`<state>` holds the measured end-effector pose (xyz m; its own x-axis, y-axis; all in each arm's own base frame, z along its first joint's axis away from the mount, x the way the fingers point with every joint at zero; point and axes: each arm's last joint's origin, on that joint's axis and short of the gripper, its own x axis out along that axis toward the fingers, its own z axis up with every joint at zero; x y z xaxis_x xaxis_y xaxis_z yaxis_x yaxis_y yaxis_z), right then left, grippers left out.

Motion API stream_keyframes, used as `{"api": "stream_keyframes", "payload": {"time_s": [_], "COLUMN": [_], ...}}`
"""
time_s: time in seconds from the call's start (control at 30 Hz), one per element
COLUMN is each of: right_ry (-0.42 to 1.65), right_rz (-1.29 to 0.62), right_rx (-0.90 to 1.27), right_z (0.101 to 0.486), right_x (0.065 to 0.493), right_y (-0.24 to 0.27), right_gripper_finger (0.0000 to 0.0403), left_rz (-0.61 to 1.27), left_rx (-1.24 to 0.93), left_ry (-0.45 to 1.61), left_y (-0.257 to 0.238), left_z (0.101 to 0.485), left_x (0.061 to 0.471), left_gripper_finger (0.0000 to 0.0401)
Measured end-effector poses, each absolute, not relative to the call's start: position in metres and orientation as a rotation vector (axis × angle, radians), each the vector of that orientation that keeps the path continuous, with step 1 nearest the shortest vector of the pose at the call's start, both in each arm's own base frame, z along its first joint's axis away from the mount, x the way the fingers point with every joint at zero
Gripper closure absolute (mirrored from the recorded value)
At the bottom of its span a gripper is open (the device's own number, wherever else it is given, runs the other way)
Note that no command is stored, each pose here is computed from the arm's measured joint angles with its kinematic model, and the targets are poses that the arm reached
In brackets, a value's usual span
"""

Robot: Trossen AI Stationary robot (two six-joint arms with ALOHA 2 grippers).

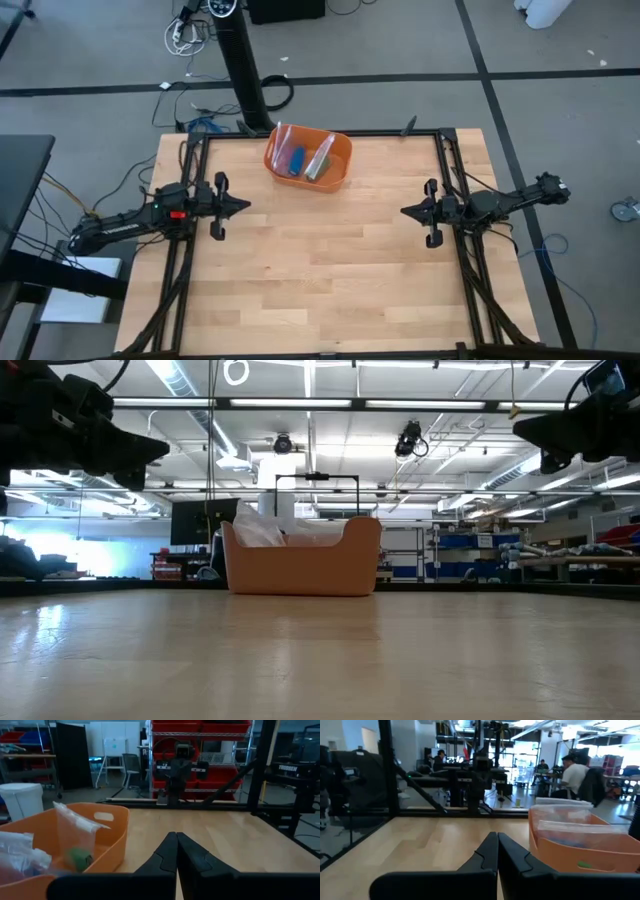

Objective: Roll bandage
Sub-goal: Return to Home Position

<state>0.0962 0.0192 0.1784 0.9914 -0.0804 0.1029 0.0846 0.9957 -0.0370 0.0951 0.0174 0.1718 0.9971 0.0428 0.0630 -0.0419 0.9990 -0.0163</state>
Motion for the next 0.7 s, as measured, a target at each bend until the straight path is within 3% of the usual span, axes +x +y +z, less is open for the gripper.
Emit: {"api": "stream_keyframes", "payload": {"time_s": [0.3, 0.7], "right_ry": [-0.025, -0.022], "right_rz": [-0.139, -0.043], "right_rx": [-0.005, 0.021], "right_z": [0.171, 0.169], "right_x": [0.095, 0.099], "right_y": [0.021, 0.012], "right_gripper_finger": [0.0403, 0.0403], "left_rz": [0.089, 0.092], "left_rx": [0.001, 0.026], "left_ry": [-0.044, -0.035], "left_y": [0.019, 0.019], "left_z": [0.17, 0.17], "left_x": [0.095, 0.095], "left_gripper_finger": [0.0391, 0.0391]}}
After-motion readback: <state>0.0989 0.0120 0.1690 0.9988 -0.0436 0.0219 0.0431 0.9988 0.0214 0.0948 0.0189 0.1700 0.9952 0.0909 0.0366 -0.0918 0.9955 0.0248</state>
